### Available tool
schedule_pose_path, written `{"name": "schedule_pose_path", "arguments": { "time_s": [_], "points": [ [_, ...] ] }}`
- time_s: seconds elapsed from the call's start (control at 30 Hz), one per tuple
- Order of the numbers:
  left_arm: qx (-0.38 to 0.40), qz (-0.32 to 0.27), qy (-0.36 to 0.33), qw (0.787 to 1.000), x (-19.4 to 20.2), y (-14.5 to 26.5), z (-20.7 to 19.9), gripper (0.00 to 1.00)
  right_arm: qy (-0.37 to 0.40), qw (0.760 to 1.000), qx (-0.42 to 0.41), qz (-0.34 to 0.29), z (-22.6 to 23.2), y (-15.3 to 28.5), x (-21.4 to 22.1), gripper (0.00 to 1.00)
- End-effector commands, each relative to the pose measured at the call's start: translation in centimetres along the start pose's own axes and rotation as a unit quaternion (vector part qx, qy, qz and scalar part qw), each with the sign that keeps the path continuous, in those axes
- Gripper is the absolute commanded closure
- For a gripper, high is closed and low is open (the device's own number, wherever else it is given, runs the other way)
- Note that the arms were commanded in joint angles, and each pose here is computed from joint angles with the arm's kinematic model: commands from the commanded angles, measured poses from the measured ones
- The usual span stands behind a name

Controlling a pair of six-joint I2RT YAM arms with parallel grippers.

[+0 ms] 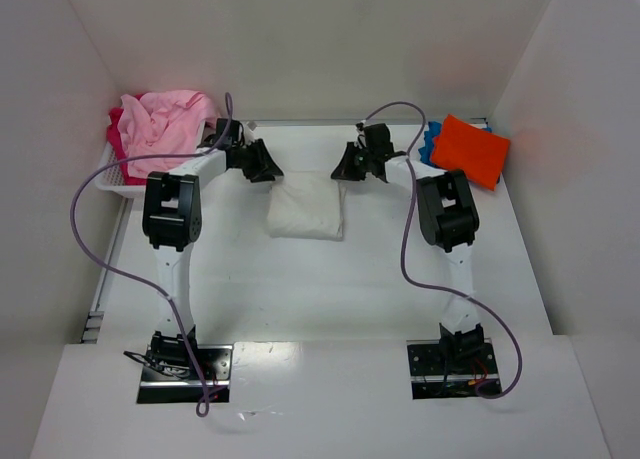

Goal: Fold and stack the t-shirts
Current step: Fold the long partially folded tshirt into a neat square

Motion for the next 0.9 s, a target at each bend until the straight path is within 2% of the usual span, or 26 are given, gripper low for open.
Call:
{"name": "schedule_pose_path", "arguments": {
  "time_s": [0.0, 0.13, 0.2, 0.37, 0.43, 0.47, 0.5, 0.6, 0.63, 0.67, 0.7, 0.73, 0.83, 0.87],
  "points": [
    [-0.031, -0.017, -0.011, 0.999, -1.4, 0.3, 0.7, 0.52, 0.021, 1.0, 0.004, -0.015, -0.1, -0.1, -1.8, 0.95],
    [-0.019, -0.042, -0.03, 0.998, -3.0, 2.1, -0.2, 0.41, 0.034, 0.999, -0.005, -0.03, 1.3, 1.1, -3.0, 0.95],
    [-0.006, -0.07, -0.059, 0.996, -4.1, 4.0, -2.1, 0.32, 0.042, 0.998, -0.008, -0.048, 2.4, 2.2, -4.0, 0.94],
    [0.019, -0.116, -0.116, 0.986, -5.5, 9.7, -7.0, 0.22, 0.077, 0.992, -0.009, -0.104, 5.8, 7.3, -6.1, 0.78],
    [0.018, -0.117, -0.127, 0.985, -4.8, 10.9, -7.5, 0.19, 0.083, 0.989, -0.001, -0.12, 6.3, 8.7, -6.3, 0.71],
    [0.018, -0.131, -0.14, 0.981, -4.7, 12.5, -8.4, 0.18, 0.079, 0.991, 0.005, -0.111, 6.0, 9.1, -5.5, 0.57],
    [0.005, -0.123, -0.131, 0.984, -3.6, 12.4, -7.6, 0.18, 0.083, 0.989, 0.004, -0.125, 6.8, 10.6, -5.7, 0.49],
    [0.02, -0.117, -0.151, 0.981, -1.2, 13.6, -9.5, 0.18, 0.084, 0.988, 0.003, -0.127, 6.9, 12.2, -4.4, 0.46],
    [0.027, -0.112, -0.152, 0.982, -0.1, 13.9, -9.2, 0.2, 0.083, 0.989, -0.002, -0.119, 6.9, 12.4, -3.9, 0.46],
    [0.041, -0.098, -0.16, 0.981, 1.3, 13.3, -10.0, 0.23, 0.081, 0.991, -0.01, -0.102, 6.4, 12.3, -2.6, 0.49],
    [0.05, -0.088, -0.164, 0.981, 2.2, 13.1, -10.3, 0.28, 0.068, 0.992, -0.024, -0.101, 6.5, 12.3, -2.2, 0.66],
    [0.051, -0.078, -0.164, 0.982, 3.0, 12.4, -10.1, 0.4, 0.061, 0.993, -0.033, -0.097, 6.6, 12.4, -1.8, 0.74],
    [0.047, -0.039, -0.148, 0.987, 6.0, 10.6, -9.7, 0.62, 0.038, 0.996, -0.05, -0.066, 6.1, 11.7, 0.4, 1.0],
    [0.048, -0.032, -0.135, 0.989, 6.6, 10.1, -9.6, 0.74, 0.041, 0.997, -0.053, -0.048, 6.5, 10.9, 1.8, 1.0]
  ]
}}
Point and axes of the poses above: each gripper's point midway between its finger pads, its own y axis back along the fingers, its own z axis along the line the jaws close on, x = y × z, the point moved 7 cm from there along y, back along the fingers, and after that the axes turned 1 degree about -y, right-handed, at the moved point
